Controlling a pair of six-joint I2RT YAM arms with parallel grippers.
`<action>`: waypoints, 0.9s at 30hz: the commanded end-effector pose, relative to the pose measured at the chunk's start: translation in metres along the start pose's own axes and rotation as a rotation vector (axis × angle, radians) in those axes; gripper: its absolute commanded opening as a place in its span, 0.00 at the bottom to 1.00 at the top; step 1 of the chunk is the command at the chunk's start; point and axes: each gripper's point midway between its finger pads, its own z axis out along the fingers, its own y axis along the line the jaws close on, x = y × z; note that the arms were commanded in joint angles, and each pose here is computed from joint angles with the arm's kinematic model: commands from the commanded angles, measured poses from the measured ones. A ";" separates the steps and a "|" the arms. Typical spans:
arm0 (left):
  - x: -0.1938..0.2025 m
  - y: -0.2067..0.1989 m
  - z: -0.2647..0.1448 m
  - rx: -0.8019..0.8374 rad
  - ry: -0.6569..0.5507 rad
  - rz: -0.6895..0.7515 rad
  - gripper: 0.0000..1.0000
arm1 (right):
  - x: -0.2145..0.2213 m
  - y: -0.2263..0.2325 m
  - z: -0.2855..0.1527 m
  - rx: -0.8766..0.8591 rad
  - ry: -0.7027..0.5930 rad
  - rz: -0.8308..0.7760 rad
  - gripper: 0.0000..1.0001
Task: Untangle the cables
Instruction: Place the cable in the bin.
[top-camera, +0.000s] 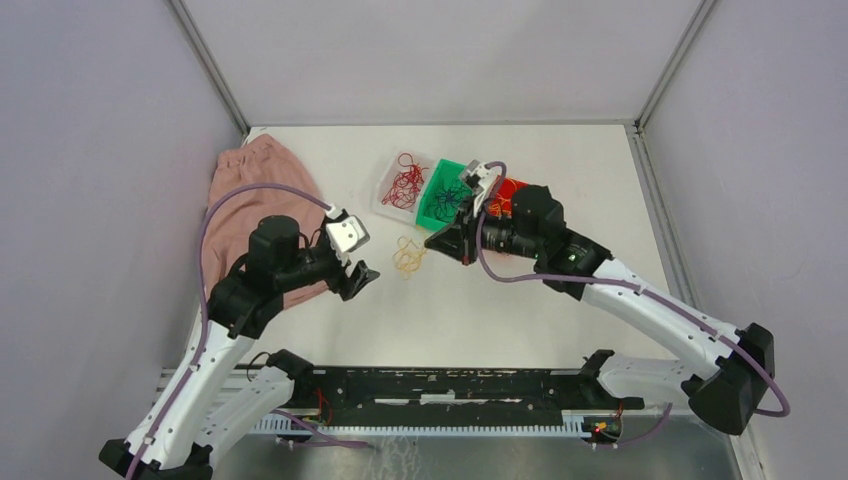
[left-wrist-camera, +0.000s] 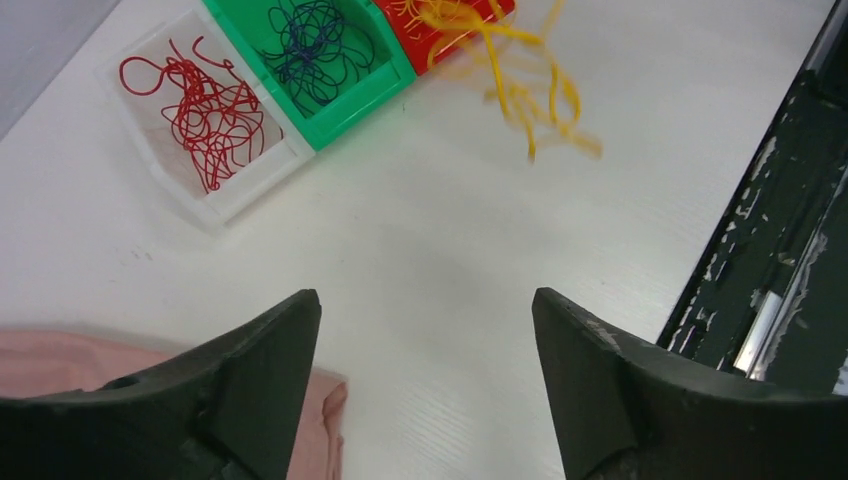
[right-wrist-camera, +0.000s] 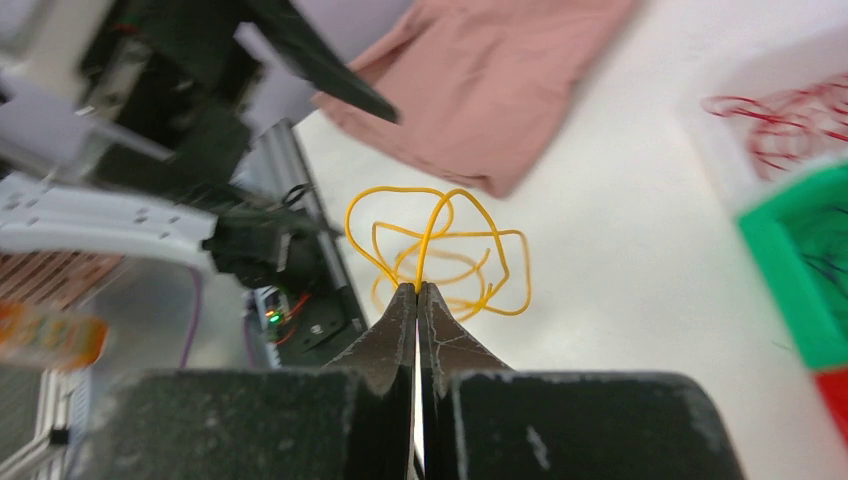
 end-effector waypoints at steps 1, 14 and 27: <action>-0.005 0.008 -0.008 -0.033 0.012 0.056 0.90 | -0.047 -0.053 -0.023 0.225 -0.100 -0.017 0.00; 0.009 0.021 -0.007 -0.087 0.119 0.020 0.99 | -0.055 -0.240 -0.050 0.884 -0.011 -0.117 0.00; 0.004 0.034 -0.008 -0.140 0.131 0.036 0.99 | -0.040 -0.291 -0.072 1.139 0.060 -0.024 0.54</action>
